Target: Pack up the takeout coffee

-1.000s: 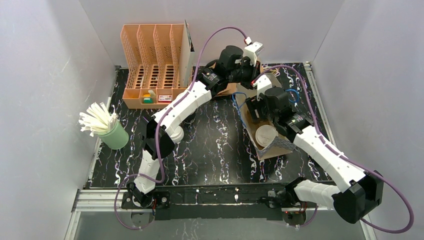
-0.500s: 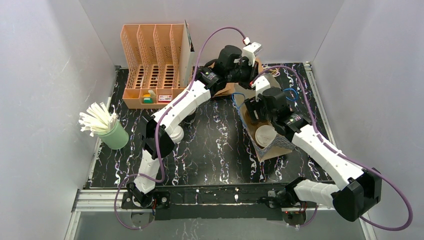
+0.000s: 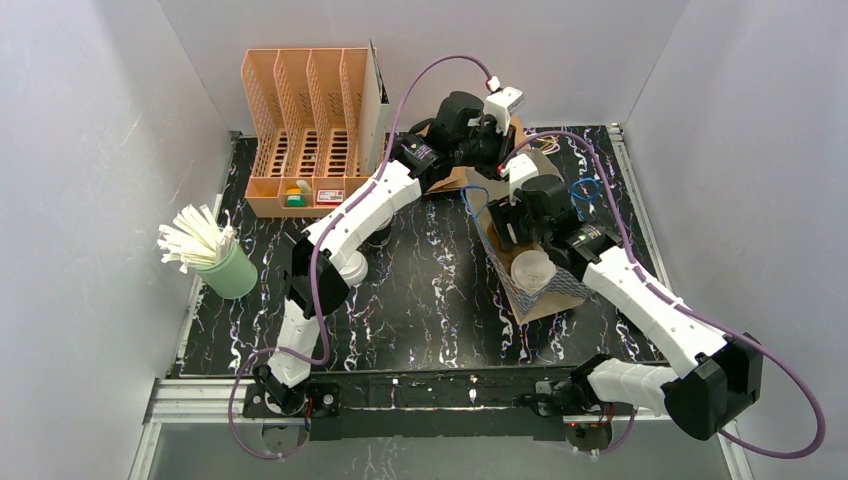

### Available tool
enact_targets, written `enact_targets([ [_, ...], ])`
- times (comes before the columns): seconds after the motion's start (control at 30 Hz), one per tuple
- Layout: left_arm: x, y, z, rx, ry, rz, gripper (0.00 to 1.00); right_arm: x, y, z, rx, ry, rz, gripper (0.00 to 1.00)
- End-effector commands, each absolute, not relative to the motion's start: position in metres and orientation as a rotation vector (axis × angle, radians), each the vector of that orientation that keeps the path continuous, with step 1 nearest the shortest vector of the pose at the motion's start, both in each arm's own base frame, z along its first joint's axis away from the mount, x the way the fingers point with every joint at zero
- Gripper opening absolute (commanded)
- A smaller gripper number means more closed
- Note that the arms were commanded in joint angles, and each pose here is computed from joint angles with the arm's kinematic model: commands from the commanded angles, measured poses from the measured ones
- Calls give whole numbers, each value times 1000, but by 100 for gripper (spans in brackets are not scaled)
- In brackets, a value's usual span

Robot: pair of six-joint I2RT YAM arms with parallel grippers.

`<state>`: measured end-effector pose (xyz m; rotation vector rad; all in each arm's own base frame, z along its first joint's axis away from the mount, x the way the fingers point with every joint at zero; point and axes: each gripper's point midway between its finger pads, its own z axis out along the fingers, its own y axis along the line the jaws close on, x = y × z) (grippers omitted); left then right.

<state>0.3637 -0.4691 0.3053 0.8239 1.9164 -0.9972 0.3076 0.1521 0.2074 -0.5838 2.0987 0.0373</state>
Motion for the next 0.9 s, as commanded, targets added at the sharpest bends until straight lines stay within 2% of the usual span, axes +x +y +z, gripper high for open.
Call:
enact_targets([
  [0.0, 340, -472, 356, 858, 1789, -1078, 0, 301, 144, 206, -611, 2157, -20, 29],
  [0.87, 346, -468, 360, 842, 1781, -1061, 0, 302, 144, 185, -609, 2145, -23, 27],
])
